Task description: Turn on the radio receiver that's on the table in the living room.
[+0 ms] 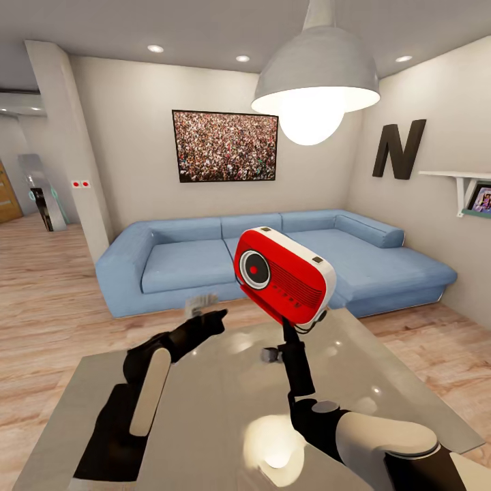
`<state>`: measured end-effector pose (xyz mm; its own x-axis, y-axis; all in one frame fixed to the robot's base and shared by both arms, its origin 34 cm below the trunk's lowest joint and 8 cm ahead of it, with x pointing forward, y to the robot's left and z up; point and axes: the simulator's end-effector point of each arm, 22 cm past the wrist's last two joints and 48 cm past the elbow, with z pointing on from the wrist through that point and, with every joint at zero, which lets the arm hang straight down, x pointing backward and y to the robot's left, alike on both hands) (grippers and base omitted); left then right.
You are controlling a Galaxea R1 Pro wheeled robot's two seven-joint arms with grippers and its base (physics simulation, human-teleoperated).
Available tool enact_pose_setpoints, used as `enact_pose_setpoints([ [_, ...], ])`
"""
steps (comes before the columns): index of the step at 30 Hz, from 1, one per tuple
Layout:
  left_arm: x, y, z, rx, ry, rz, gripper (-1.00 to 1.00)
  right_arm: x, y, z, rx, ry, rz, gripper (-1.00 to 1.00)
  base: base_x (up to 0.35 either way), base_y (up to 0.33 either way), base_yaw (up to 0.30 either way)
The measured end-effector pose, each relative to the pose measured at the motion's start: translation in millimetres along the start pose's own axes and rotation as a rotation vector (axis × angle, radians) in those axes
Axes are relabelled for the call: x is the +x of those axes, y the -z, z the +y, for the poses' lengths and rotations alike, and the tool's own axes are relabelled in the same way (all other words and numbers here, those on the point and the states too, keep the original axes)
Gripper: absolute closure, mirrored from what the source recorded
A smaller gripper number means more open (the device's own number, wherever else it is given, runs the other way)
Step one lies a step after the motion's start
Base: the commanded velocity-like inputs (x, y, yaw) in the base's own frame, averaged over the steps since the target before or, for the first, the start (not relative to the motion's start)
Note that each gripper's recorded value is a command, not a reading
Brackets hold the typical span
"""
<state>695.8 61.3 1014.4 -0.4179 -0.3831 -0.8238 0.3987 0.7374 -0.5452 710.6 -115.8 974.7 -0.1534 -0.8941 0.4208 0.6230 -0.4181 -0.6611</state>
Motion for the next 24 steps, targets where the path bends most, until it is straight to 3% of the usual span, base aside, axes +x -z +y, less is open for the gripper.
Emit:
enact_pose_setpoints([
  [5,-8.1,-0.8,-20.2,0.074,0.009,0.007,1.00,0.2,0.0,0.1,0.000,0.001,0.000,1.00,0.000,0.000,0.000],
  [16,-28.4,-3.8,-38.6,0.122,-0.012,0.010,1.00,0.2,0.0,0.1,0.000,0.001,0.000,1.00,0.000,0.000,0.000],
  [20,-43.6,-3.3,-53.8,0.168,-0.029,-0.005,1.00,0.2,0.0,0.1,0.000,0.001,0.000,1.00,0.000,0.000,0.000],
  [24,-52.4,-3.1,-67.3,0.212,-0.014,0.000,1.00,0.2,0.0,0.1,0.000,0.001,0.000,1.00,0.000,0.000,0.000],
])
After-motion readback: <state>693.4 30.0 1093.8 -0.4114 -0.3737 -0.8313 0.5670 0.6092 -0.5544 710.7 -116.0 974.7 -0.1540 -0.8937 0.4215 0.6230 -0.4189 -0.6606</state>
